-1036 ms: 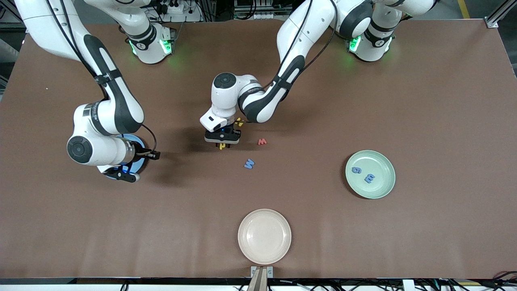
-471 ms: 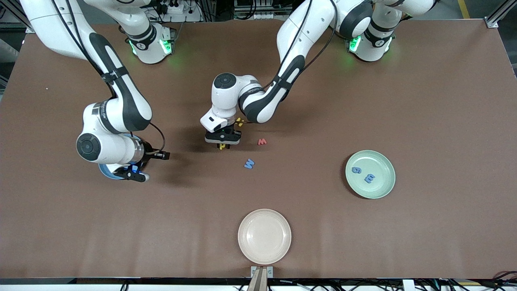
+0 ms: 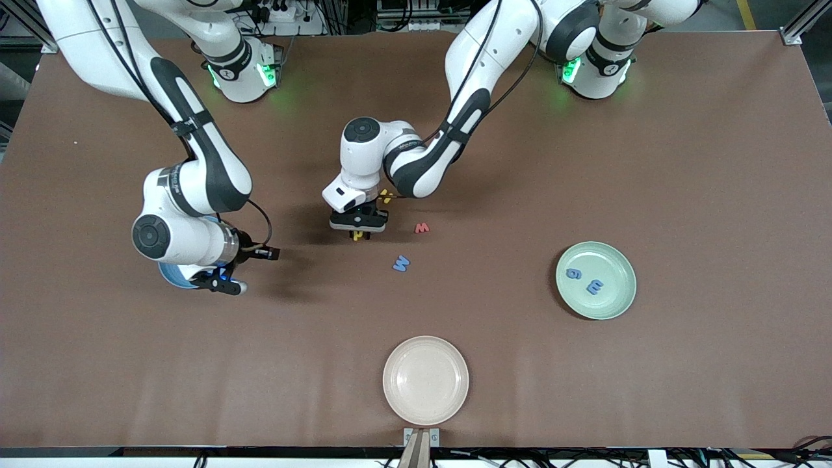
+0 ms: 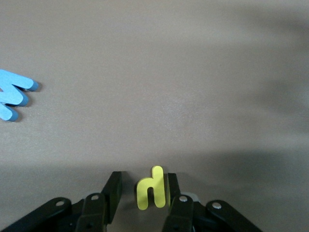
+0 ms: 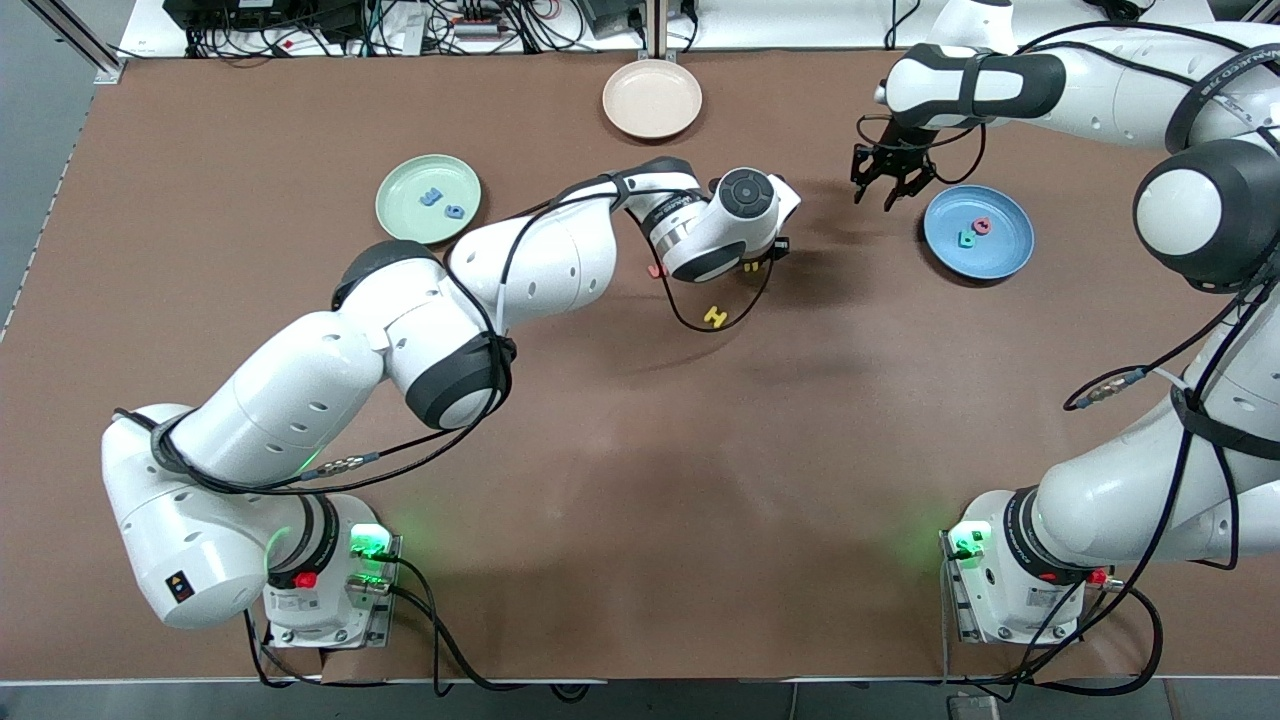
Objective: Sort uppercase to blue plate, lowercase to green plate
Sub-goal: 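Grasp the yellow d with the left gripper while the right gripper returns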
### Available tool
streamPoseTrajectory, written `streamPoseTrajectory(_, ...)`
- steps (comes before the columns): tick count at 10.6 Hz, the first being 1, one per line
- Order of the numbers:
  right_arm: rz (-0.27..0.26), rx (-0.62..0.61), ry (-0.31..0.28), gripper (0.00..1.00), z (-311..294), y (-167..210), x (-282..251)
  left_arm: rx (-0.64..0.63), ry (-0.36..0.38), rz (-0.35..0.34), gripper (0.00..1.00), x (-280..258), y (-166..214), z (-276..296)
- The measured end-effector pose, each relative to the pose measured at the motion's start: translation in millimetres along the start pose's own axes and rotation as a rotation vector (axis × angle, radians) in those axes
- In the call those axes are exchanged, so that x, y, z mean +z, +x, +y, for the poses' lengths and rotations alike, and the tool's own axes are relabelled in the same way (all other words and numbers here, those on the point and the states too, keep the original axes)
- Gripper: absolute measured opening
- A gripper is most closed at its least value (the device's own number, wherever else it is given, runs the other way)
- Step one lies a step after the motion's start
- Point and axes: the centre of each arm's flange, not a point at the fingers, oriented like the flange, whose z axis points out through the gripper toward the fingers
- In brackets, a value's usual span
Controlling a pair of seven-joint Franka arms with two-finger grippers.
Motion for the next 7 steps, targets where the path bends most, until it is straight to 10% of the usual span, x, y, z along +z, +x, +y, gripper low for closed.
streamPoseTrajectory(2, 0.0, -0.009, 0.002, 0.6, -7, -3, 1, 0.002, 0.0, 0.001, 0.46, 0, -1, 1)
streamPoseTrajectory(7, 0.007, 0.031, 0.005, 1.0, -15, -5, 0, 0.005, 0.002, 0.004, 0.38, 0, -2, 1)
